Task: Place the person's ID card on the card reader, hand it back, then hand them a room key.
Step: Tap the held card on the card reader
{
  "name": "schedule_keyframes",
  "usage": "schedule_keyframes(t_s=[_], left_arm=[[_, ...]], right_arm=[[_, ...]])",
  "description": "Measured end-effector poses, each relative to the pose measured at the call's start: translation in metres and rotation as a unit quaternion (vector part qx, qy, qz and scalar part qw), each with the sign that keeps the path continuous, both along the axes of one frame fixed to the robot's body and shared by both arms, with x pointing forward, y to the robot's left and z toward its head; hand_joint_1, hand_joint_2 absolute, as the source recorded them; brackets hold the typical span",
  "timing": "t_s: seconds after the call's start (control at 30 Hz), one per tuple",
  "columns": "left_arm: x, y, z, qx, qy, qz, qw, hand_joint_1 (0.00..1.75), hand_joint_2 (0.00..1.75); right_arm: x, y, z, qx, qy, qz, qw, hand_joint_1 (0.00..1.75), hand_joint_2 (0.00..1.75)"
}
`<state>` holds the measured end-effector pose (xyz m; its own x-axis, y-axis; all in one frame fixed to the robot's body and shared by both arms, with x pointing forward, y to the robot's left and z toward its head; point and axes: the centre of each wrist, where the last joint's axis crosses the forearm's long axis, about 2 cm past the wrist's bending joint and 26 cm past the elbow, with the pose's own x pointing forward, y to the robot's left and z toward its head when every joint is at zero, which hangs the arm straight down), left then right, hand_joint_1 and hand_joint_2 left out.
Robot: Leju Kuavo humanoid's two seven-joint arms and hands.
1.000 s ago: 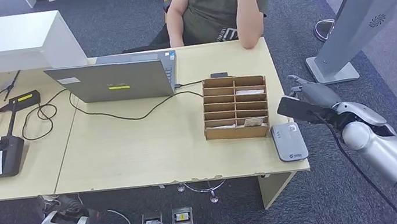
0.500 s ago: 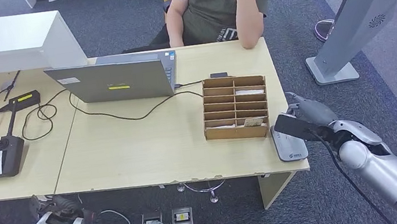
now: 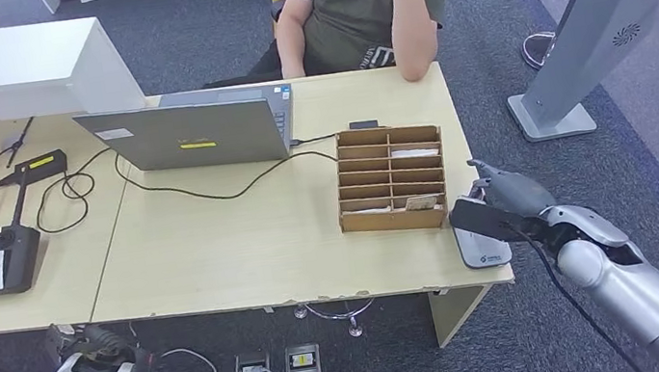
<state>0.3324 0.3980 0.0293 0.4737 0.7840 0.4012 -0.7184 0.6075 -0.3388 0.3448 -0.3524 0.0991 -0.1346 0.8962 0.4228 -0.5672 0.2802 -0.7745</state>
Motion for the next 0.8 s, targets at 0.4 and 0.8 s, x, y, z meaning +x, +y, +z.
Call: schedule_keyframes(t_s=[0.4, 0.8], left_arm=[[-0.002, 0.007, 0.001, 0.006, 0.0, 0.003, 1.0, 0.0, 0.0], [-0.005, 0.018, 0.001, 0.017, -0.001, 0.009, 1.0, 0.0, 0.0]], right_arm=[[-0.004, 0.004, -0.003, 0.001, 0.01, 0.001, 1.0, 1.75, 1.75], [-0.022, 0.009, -0.018, 0.01, 0.025, -0.012, 1.0, 1.75, 1.75]])
